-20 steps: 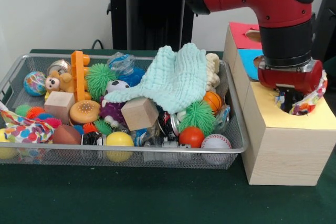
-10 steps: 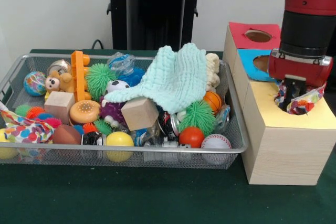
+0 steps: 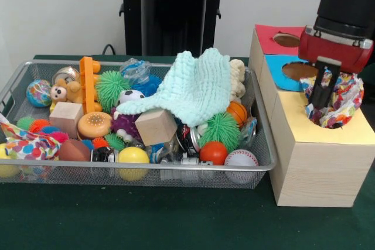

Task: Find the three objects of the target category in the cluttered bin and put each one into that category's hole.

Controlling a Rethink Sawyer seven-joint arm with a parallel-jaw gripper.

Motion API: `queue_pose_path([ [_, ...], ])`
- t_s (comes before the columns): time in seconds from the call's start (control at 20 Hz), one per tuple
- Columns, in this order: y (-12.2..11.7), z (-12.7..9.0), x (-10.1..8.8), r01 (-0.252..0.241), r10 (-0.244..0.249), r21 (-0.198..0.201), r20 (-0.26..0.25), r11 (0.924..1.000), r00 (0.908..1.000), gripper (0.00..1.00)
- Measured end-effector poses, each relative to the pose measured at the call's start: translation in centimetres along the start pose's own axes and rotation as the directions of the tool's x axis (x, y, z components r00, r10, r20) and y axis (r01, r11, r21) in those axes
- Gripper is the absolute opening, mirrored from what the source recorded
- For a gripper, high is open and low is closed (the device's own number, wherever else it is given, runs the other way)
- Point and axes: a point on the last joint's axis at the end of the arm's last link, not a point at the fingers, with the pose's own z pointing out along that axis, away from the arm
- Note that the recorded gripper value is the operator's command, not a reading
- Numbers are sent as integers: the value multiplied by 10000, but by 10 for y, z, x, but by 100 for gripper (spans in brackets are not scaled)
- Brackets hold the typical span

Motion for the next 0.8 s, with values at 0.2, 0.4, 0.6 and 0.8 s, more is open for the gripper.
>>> queue_pose_path([
  [0.2, -7, -19, -11, -186, 187, 84, -148, 9998, 9997, 0],
  [0.4, -16, -37, -26, -557, 558, 12, -375, 9984, 9977, 0],
  [0.6, -31, -45, -40, -1450, 1413, -380, -867, 9887, 9862, 0],
  [0.8, -43, -43, -38, -2627, 2446, -740, -1931, 9620, 9502, 0],
])
